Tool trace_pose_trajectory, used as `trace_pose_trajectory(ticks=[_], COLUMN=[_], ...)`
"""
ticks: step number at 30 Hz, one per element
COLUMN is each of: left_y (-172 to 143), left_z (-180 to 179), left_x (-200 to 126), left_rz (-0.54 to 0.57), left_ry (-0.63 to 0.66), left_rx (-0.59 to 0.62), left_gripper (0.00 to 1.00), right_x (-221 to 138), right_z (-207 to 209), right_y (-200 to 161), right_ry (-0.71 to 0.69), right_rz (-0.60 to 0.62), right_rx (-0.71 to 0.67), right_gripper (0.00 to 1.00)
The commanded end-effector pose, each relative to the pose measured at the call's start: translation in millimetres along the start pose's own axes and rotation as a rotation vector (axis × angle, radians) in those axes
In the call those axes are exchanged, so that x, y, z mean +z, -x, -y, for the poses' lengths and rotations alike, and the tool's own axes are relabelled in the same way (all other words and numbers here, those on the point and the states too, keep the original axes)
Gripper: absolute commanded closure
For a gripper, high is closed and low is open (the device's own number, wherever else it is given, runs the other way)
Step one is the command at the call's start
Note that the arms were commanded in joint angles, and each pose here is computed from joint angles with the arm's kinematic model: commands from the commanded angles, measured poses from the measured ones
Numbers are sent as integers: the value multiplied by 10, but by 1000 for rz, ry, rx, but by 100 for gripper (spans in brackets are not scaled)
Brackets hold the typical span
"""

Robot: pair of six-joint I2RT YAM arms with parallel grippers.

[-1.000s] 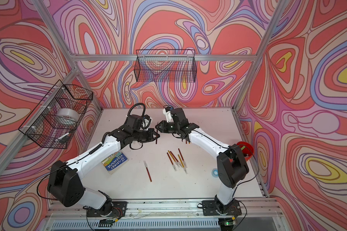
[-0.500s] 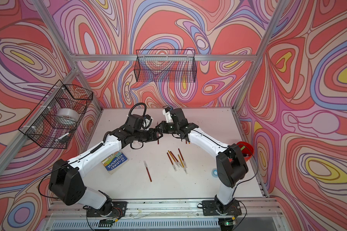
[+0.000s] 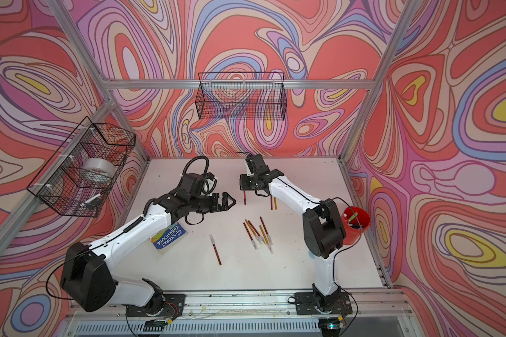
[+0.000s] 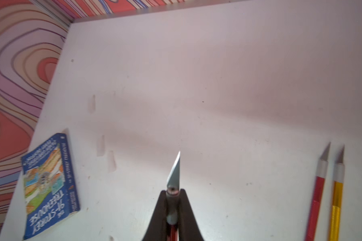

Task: Remove protective caps from carving knives
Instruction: Place the carving knife at the center of the board.

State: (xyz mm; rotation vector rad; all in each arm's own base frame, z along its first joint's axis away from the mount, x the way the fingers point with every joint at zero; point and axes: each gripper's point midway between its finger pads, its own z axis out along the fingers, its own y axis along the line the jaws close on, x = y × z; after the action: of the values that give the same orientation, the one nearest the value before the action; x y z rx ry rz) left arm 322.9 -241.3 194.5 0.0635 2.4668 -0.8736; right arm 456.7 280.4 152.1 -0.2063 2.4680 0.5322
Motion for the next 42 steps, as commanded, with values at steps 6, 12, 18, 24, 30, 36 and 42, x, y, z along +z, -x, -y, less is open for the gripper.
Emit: trace_pose_trajectory(ticks=[6,12,18,24,30,36,42], left_y=[-59,-43,-32,-39,-32,-20,-18], left_z=[-255,-303,-331,-369,-385,-374,-374], left_x=[-63,-9,55,119,149,181,185], left_rz=[-2,-8,-18,-30,-35,-43,-42], left_ry=[49,33,32,30,30,20,18], left_rx=[-33,-57,-66,-80,-87,-95,-98], left_gripper=[0,0,0,0,0,0,0], right_x=[335,539,688,770,829,846,875], right_z=[677,968,1216,1390,1529,1581,1609], right_y=[-191,-297,-354,-374,-436,-458,-519], right_ry=[-139,-189,-252,-290,-313,-313,-308], right_rz=[-103,-163,-200,-220,-242,-244,-255], right_rx=[47,84,89,99,115,129,141], right_gripper=[100,100,100,100,99,89,81])
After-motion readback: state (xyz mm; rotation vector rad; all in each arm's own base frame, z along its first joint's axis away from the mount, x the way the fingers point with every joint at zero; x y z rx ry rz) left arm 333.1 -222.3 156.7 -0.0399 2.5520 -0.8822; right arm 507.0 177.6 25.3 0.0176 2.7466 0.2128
